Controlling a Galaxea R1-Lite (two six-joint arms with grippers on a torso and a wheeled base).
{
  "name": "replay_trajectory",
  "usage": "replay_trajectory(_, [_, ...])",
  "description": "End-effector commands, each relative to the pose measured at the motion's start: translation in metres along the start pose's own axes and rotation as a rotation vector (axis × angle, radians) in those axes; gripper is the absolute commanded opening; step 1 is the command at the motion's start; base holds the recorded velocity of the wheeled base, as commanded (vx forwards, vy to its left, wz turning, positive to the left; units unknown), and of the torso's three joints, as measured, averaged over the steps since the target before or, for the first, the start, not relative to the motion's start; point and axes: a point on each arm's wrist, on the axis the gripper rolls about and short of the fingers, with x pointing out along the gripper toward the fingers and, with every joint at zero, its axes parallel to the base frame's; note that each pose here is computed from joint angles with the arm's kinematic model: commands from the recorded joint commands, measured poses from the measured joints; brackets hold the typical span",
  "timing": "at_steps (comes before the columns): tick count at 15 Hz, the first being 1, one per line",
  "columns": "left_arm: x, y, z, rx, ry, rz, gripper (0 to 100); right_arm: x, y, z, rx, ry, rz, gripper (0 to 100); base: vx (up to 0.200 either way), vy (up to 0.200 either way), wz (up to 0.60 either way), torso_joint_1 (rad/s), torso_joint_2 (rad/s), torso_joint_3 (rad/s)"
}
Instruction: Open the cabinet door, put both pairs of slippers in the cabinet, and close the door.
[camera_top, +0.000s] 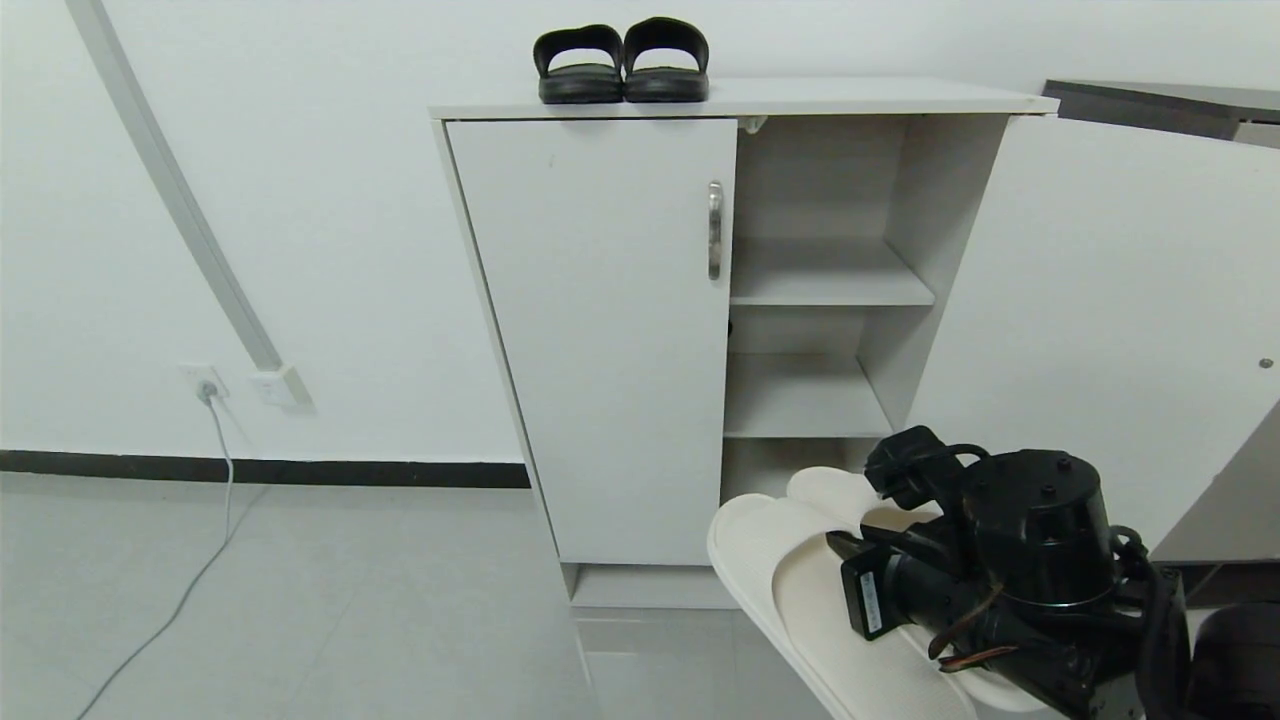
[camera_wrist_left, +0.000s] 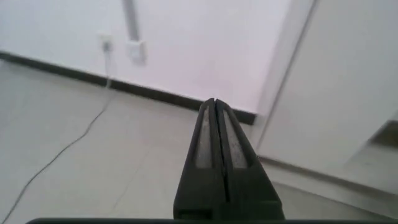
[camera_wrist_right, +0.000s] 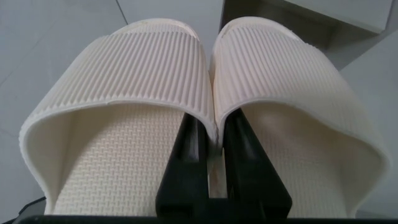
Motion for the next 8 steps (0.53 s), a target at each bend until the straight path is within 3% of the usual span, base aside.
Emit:
replay_trajectory(1, [-0.026, 0.012, -0.036, -0.025, -0.058, 0.059, 0, 0.002, 0.001, -0.003, -0.005, 0.012, 0.001, 0, 0.000, 0.000, 0.00, 0.000, 0.00, 0.000])
replay_trajectory(3, [-0.039, 0.016, -0.055, -0.011, -0.052, 0.001, 0, 0.003, 0.001, -0.005, -0.006, 0.019, -0.001, 0, 0.000, 0.000, 0.00, 0.000, 0.00, 0.000])
replay_trajectory(4, [-0.046, 0.017, -0.061, -0.004, -0.103, -0.071, 0, 0.003, 0.001, -0.005, -0.006, 0.019, -0.001, 0, 0.000, 0.000, 0.00, 0.000, 0.00, 0.000])
replay_trajectory(6, [-0.046, 0.017, -0.060, 0.000, -0.121, -0.104, 0, 0.003, 0.001, -0.005, -0.007, 0.020, 0.000, 0, 0.000, 0.000, 0.00, 0.000, 0.00, 0.000])
replay_trajectory(8, [-0.046, 0.014, -0.060, 0.043, -0.130, -0.237, 0, 0.004, 0.002, -0.006, -0.010, 0.024, 0.002, 0, 0.000, 0.000, 0.00, 0.000, 0.00, 0.000])
